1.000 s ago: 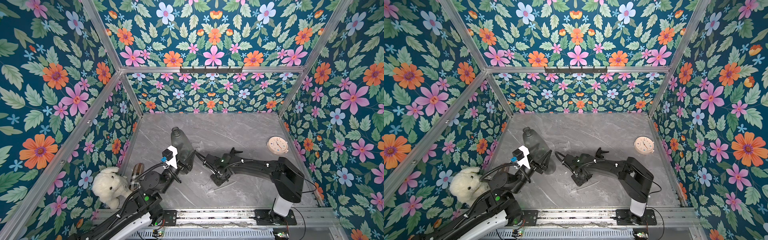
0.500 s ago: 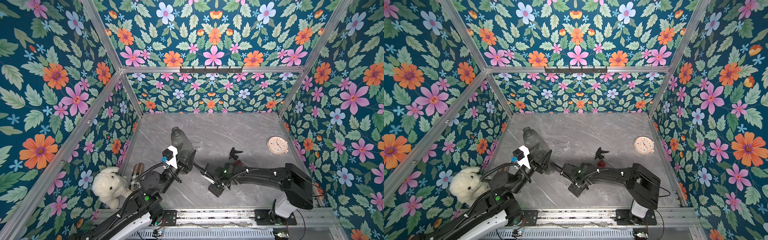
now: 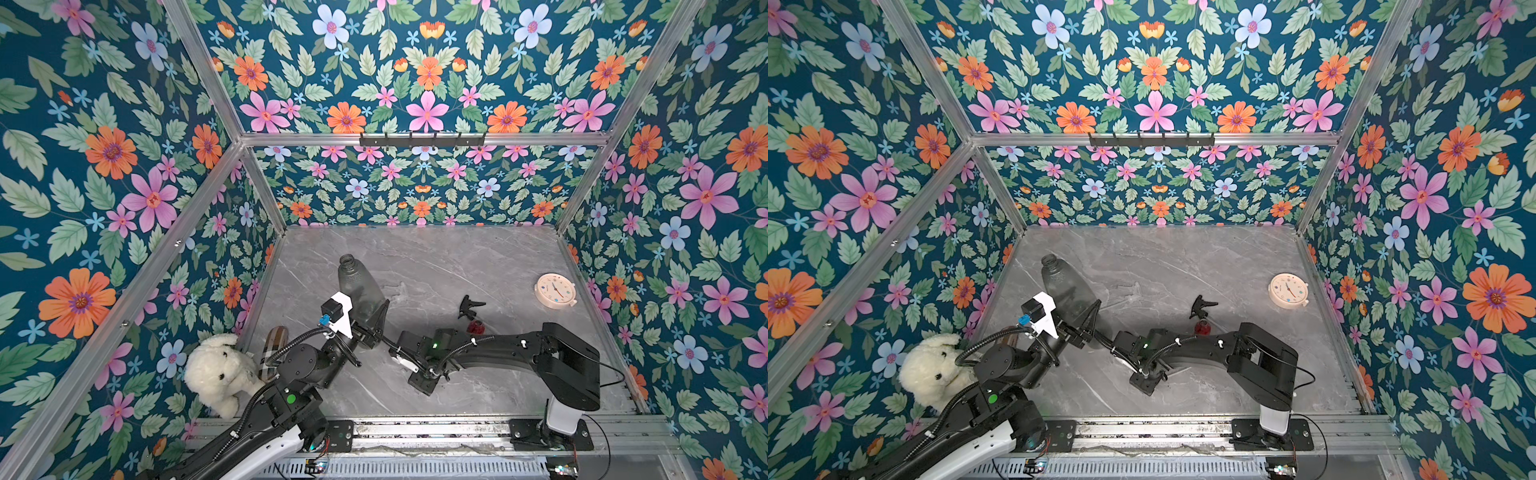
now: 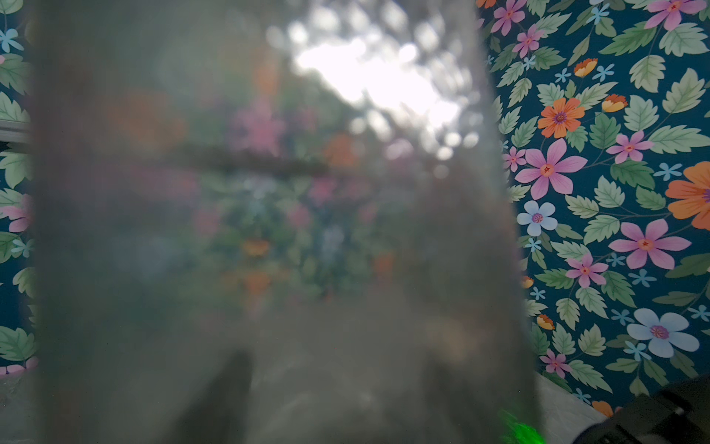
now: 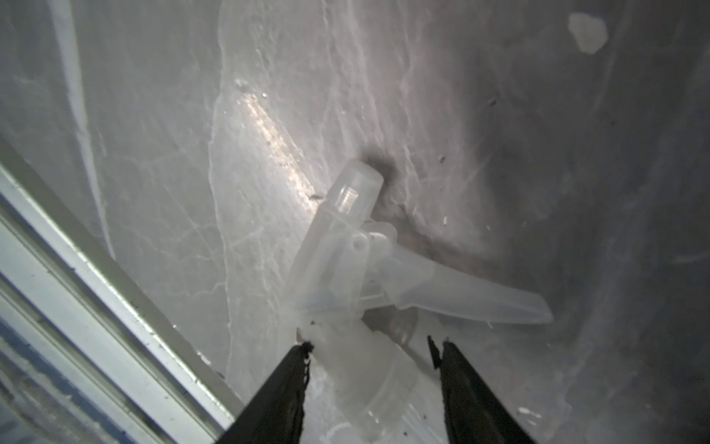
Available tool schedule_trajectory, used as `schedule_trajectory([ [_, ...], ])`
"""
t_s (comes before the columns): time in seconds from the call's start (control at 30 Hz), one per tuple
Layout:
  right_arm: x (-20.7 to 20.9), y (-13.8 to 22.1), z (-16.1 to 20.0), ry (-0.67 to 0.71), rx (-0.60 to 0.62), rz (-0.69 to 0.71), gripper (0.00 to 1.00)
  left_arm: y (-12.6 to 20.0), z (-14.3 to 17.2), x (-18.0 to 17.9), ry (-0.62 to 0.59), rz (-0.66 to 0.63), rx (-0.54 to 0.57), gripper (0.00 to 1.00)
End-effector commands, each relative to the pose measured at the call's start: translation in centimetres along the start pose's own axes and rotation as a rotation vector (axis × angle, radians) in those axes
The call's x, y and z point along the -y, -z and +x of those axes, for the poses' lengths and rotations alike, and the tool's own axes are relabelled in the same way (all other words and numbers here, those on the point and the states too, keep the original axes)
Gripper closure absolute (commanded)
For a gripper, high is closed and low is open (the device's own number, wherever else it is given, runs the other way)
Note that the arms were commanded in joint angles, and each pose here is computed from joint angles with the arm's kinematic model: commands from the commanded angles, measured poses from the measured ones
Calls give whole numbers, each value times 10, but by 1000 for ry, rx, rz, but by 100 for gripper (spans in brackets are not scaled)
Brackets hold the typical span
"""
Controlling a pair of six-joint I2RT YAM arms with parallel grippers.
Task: Attach spray nozzles to spray bottles
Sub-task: Pick up the spray nozzle from the center of the board.
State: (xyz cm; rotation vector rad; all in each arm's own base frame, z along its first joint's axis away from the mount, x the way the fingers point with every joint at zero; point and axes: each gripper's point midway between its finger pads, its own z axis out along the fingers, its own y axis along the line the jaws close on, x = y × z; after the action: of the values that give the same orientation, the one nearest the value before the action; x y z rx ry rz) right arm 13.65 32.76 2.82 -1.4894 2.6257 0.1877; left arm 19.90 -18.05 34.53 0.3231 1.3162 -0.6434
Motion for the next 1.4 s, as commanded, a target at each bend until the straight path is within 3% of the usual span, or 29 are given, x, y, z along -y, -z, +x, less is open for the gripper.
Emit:
schedule_trajectory([
  [0.0,1,-4,14,13,-59,3,50,0,-6,-1,3,-4,22,100],
  [0.07,1,-6,17,-12,-72,0,55,-1,-5,0,3,-3,21,100],
  [0.17,5,-3,15,-104,-62,-12,55,-1,-4,0,3,-1,16,100],
  [0.3,23,-2,9,-362,-79,12,63,-1,-4,0,4,-3,16,100],
  [0.43,32,-7,5,-565,-68,8,64,-1,-5,-1,5,-7,18,100],
  [0.5,34,-3,-3,-596,-11,-4,60,-1,-5,0,7,-4,17,100],
  [0.7,42,26,-17,-503,104,23,45,-1,-5,0,9,-1,16,100],
  [0.8,40,32,-13,-431,75,32,42,-2,-4,1,9,0,16,100],
  [1.07,28,24,-2,-237,-41,83,42,-2,-3,0,9,-1,15,100],
  [1.37,26,6,-7,-208,-58,102,48,0,-5,-2,8,-10,20,100],
])
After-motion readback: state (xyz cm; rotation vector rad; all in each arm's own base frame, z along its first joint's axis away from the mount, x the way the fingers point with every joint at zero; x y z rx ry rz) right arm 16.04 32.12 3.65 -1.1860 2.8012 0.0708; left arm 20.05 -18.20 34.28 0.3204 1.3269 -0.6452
